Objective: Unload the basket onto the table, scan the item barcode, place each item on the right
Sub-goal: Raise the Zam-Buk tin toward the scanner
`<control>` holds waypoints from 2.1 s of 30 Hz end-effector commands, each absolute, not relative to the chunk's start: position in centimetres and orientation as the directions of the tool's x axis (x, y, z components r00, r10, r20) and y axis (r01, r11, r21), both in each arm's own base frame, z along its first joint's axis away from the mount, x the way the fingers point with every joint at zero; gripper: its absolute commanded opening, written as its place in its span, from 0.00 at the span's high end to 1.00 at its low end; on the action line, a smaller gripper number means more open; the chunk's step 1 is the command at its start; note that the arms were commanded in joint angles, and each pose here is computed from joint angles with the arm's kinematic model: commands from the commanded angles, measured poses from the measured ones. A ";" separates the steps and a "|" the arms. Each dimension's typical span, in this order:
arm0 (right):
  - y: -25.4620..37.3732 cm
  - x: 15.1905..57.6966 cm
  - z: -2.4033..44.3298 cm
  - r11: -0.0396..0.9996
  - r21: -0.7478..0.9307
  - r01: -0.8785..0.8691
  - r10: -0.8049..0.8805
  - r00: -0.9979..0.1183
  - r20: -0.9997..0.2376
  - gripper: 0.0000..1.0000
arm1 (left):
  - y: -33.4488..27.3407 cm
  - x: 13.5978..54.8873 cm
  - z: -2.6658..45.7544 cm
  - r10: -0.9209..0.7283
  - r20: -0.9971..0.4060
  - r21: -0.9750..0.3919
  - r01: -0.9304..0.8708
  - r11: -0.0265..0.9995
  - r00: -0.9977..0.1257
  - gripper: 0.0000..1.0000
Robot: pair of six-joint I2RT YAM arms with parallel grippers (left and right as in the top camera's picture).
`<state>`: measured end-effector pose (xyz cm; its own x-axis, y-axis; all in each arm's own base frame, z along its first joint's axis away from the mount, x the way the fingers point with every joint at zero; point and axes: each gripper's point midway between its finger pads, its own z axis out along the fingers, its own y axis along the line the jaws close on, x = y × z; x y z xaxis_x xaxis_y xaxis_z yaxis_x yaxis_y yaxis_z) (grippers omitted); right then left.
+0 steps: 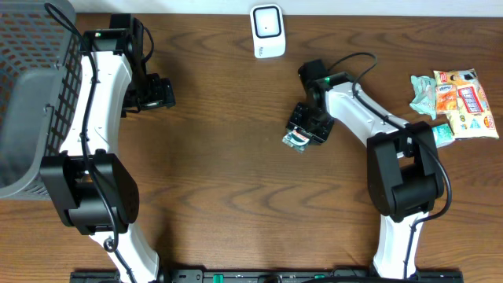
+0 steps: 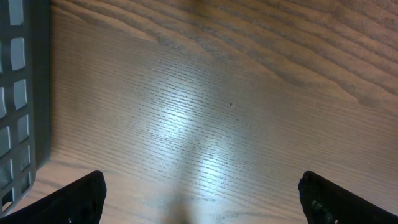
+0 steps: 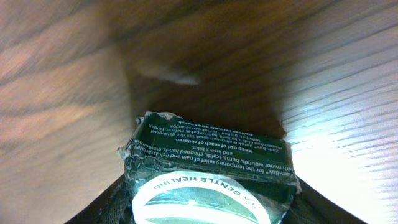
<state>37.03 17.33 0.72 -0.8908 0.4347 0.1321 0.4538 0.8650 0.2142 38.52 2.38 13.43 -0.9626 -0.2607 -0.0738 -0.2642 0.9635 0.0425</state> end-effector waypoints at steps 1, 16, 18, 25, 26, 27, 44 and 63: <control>21.2 36.2 2.9 0.769 0.464 0.439 0.305 -0.891 0.336 0.54 | 2.6 38.2 12.9 -0.274 -0.057 0.055 -0.277 0.959 -0.960 0.02; 20.9 38.1 7.9 0.493 0.709 0.504 0.202 -0.859 0.471 0.27 | 2.6 38.2 12.9 -0.274 -0.057 0.055 -0.277 0.959 -0.960 0.02; 21.1 38.2 6.7 0.566 0.693 0.445 0.211 -0.892 0.400 0.21 | 2.6 38.2 12.9 -0.274 -0.057 0.055 -0.277 0.959 -0.960 0.02; 24.9 39.9 7.4 0.792 0.589 0.159 0.128 -0.987 0.095 0.01 | 2.6 38.2 12.9 -0.274 -0.057 0.055 -0.277 0.959 -0.960 0.02; 25.6 40.5 7.9 0.846 0.523 0.106 0.116 -0.993 0.013 0.01 | 2.6 38.2 12.9 -0.274 -0.057 0.055 -0.277 0.959 -0.960 0.02; 26.0 40.8 8.3 0.869 0.489 0.077 0.106 -0.994 -0.033 0.01 | 2.6 38.2 12.9 -0.274 -0.057 0.055 -0.277 0.959 -0.960 0.02; 34.6 40.3 6.1 0.957 0.075 -0.280 -0.227 -0.884 -0.410 0.05 | 2.6 38.2 12.9 -0.274 -0.057 0.055 -0.277 0.959 -0.960 0.02; 33.4 36.8 -0.6 0.954 0.018 -0.298 -0.288 -0.935 -0.207 0.45 | 2.6 38.2 12.9 -0.274 -0.057 0.055 -0.277 0.959 -0.960 0.02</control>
